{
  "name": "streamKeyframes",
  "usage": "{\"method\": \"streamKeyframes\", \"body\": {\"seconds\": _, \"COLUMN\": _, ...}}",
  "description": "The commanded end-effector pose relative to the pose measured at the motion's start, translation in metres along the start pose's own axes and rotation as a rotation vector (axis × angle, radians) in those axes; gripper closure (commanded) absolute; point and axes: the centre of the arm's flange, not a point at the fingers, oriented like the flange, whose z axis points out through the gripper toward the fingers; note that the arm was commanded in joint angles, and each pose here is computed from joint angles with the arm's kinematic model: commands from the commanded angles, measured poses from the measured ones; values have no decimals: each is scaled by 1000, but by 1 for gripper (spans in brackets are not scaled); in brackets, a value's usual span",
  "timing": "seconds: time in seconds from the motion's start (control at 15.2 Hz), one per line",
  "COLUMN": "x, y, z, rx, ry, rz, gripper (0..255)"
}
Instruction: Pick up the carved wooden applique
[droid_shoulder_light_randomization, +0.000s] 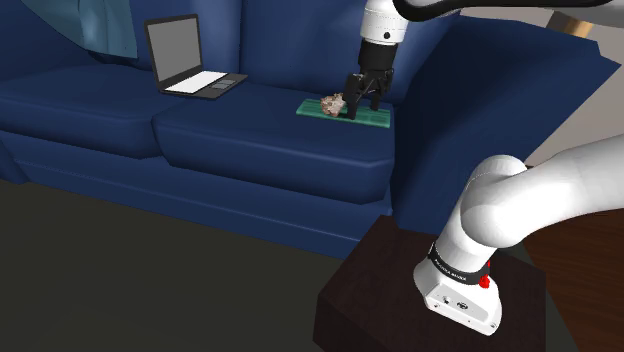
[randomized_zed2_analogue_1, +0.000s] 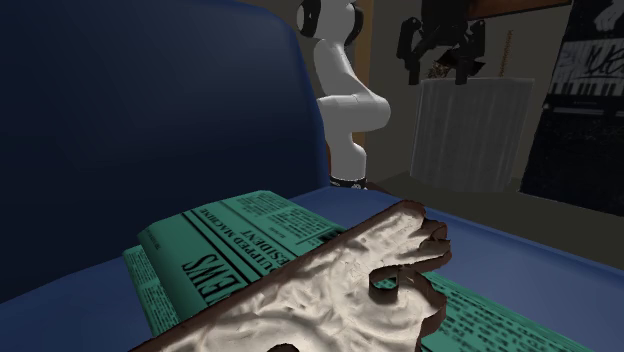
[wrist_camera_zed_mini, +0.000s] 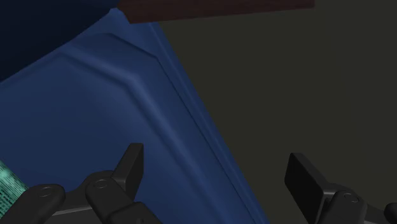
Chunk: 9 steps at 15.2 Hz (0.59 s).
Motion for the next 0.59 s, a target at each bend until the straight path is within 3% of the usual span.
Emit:
{"method": "streamKeyframes", "body": {"seconds": 0.0, "x": 0, "y": 0, "z": 0, "rx": 0, "ry": 0, "rz": 0, "gripper": 0}}
{"method": "streamKeyframes", "body": {"seconds": 0.53, "x": 83, "y": 44, "z": 34, "rx": 33, "ry": 51, "rz": 225, "gripper": 0}}
